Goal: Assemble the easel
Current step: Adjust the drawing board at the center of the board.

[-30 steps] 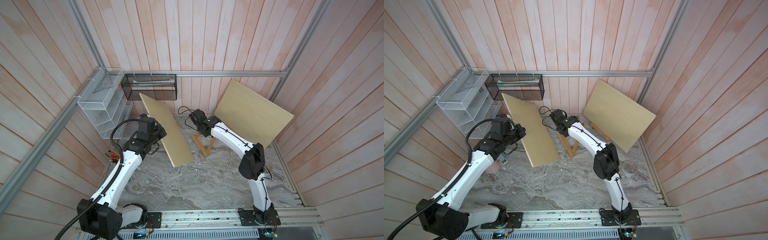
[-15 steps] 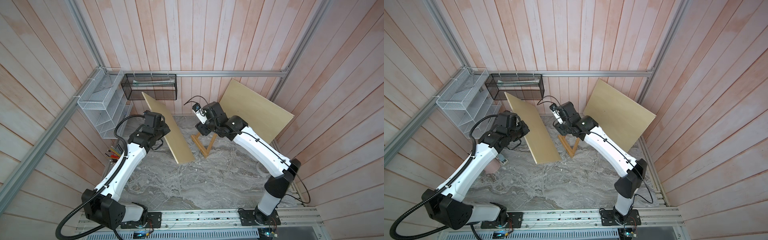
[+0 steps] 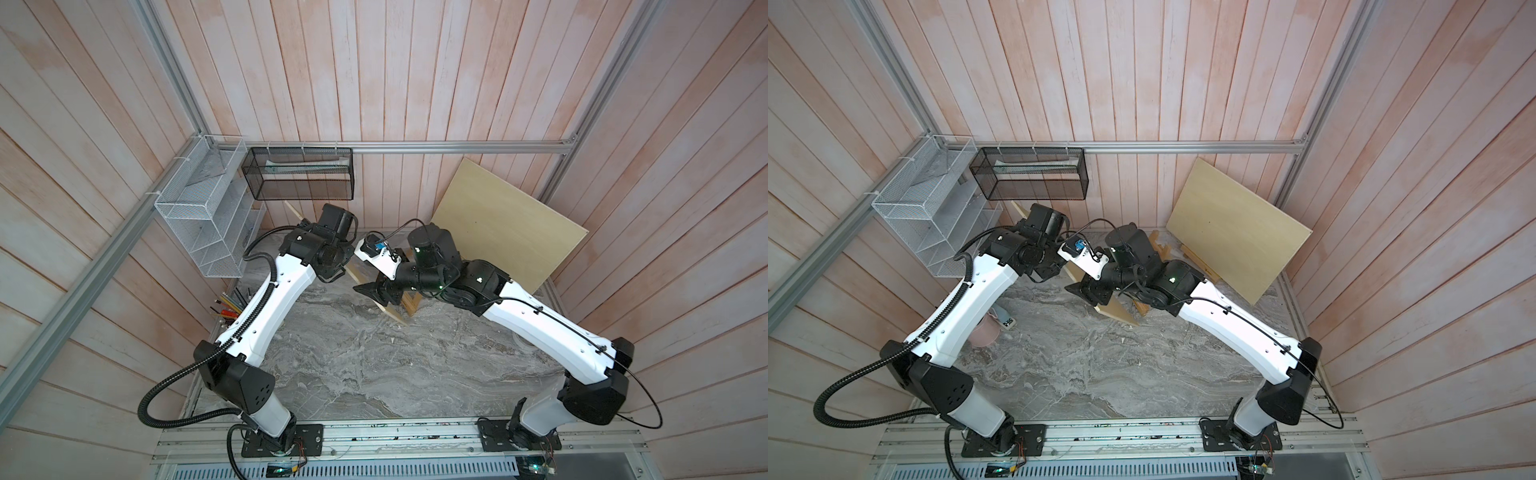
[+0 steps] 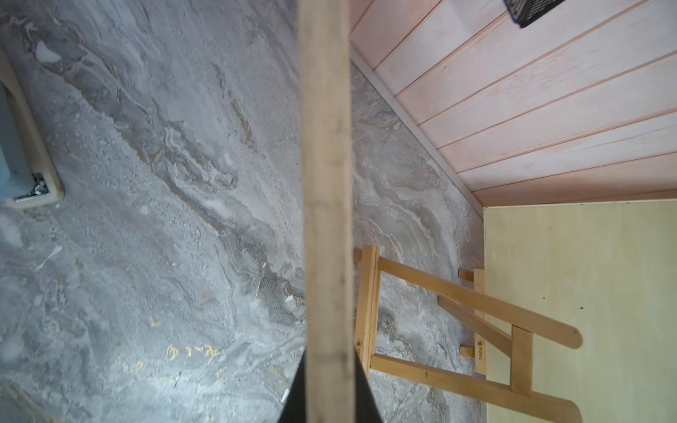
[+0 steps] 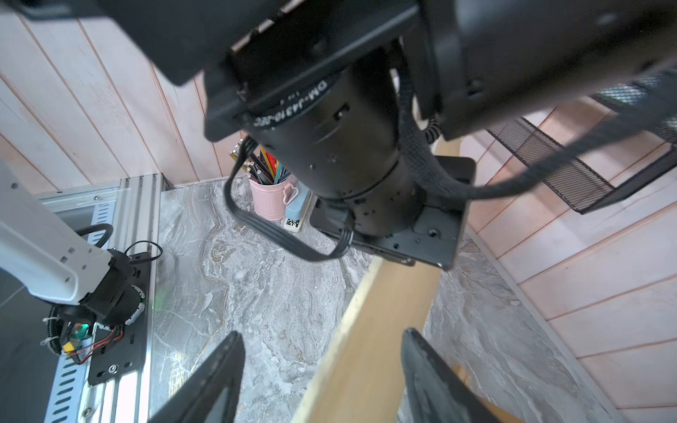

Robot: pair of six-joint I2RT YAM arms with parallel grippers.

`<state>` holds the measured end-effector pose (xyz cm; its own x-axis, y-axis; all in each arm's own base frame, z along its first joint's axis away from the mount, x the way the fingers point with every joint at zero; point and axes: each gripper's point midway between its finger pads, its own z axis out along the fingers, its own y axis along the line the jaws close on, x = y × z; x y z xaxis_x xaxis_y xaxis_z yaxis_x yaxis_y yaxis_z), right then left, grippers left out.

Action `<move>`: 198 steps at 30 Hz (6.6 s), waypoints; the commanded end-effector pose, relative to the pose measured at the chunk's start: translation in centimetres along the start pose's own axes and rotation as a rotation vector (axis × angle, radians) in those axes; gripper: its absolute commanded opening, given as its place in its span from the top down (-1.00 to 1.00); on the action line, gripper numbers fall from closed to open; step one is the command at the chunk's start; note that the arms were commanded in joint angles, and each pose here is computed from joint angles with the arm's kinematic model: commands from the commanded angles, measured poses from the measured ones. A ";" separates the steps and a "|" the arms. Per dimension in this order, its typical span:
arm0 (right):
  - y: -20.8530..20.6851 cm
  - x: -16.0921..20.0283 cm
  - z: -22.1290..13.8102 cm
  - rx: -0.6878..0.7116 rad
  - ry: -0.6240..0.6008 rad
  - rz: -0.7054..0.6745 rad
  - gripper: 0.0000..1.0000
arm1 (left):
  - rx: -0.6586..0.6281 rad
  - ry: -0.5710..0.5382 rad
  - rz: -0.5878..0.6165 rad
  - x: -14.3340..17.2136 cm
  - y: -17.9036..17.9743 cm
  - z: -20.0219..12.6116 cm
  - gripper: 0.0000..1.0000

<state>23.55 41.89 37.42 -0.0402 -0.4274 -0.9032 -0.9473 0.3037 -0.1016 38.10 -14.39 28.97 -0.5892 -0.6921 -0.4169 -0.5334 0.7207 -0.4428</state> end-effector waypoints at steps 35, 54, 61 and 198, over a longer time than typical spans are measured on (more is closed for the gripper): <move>-2.0 6.0 -2.9 0.186 0.281 0.160 -0.04 | -0.054 -0.034 -0.077 -1.5 -2.0 1.3 1.00; -2.9 12.2 0.4 0.208 0.475 0.269 0.03 | -0.021 0.003 -0.090 -1.1 -3.9 2.7 1.00; -4.1 14.2 0.9 0.276 0.535 0.243 0.13 | -0.009 0.012 -0.087 -1.0 -4.2 2.7 1.00; -11.5 2.4 -7.7 0.186 -0.049 0.254 1.00 | 0.900 -0.014 0.435 -10.7 -16.0 0.8 -0.30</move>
<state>32.85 29.21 34.75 -0.3967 -0.3561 -0.8461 -0.7691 0.6321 0.0946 53.84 -20.20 38.39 -0.6348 -0.3575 -0.6849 0.4000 0.6064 -0.6873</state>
